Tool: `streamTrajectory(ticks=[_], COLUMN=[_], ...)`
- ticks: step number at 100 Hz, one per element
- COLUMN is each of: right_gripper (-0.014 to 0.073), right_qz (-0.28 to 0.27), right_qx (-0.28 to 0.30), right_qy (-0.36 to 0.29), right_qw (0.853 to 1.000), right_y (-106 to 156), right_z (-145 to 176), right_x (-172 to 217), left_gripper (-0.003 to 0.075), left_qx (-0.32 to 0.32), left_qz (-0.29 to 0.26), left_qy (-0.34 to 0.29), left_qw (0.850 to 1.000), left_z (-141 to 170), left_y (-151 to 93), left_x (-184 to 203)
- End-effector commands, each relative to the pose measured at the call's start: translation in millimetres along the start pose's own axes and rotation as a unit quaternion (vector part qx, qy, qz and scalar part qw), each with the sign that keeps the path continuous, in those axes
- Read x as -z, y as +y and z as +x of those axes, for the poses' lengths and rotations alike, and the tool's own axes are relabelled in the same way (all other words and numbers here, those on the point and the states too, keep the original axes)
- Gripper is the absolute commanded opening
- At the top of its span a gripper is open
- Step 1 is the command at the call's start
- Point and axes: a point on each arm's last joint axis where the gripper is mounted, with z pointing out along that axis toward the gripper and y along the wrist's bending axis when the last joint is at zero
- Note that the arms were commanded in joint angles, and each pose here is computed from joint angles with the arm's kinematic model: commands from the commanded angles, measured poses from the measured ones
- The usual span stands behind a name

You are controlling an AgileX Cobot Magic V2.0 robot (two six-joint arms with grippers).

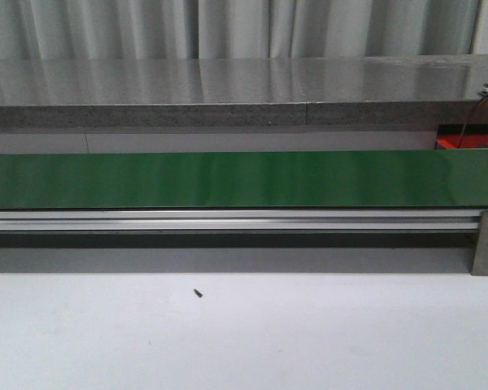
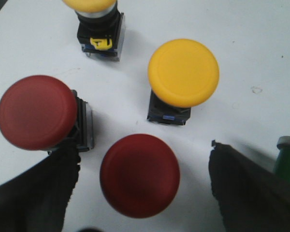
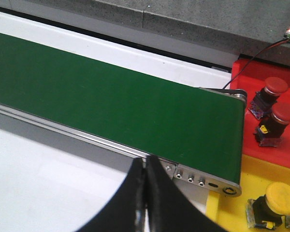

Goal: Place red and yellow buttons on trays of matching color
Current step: 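Lower the open left gripper over a red button and grasp it, then carry the red button with the left gripper onto the conveyor belt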

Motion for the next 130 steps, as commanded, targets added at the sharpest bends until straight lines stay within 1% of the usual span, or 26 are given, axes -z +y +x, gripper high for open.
streamTrajectory(ticks=[1, 32, 38, 57, 80, 102, 116, 130], right_gripper=[-0.0096, -0.0096, -0.0096, -0.0096, -0.0096, -0.0096, -0.0096, -0.0096], right_qz=[0.015, 0.015, 0.015, 0.015, 0.015, 0.015, 0.015, 0.015], right_qx=[-0.004, -0.004, -0.004, -0.004, -0.004, -0.004, -0.004, -0.004], right_qy=[-0.041, -0.041, -0.041, -0.041, -0.041, -0.041, -0.041, -0.041], right_qw=[0.999, 0.999, 0.999, 0.999, 0.999, 0.999, 0.999, 0.999], right_y=[-3.0, -3.0, -3.0, -3.0, -3.0, -3.0, -3.0, -3.0], right_z=[-12.8, -12.8, -12.8, -12.8, -12.8, -12.8, -12.8, -12.8], right_x=[3.0, 3.0, 3.0, 3.0, 3.0, 3.0, 3.0, 3.0], left_gripper=[0.0546, 0.0545, 0.0533, 0.0421, 0.0333, 0.0188, 0.0146, 0.0145], left_qx=[0.007, 0.011, 0.012, 0.012, 0.012, 0.012, 0.012, 0.011], left_qz=[0.003, 0.005, 0.005, 0.005, 0.005, 0.005, 0.006, 0.008], left_qy=[-0.076, -0.076, -0.076, -0.074, -0.071, -0.07, -0.067, -0.077], left_qw=[0.997, 0.997, 0.997, 0.997, 0.997, 0.997, 0.998, 0.997], left_z=[-26.2, -26.4, -26.4, -25.9, -25.4, -25.2, -25.4, -30.2], left_y=[-2.8, -3.1, -3.1, -3.2, -3.2, -3.3, -3.6, -4.3], left_x=[27.1, 27.2, 27.2, 27.1, 27.0, 27.0, 30.1, 45.6])
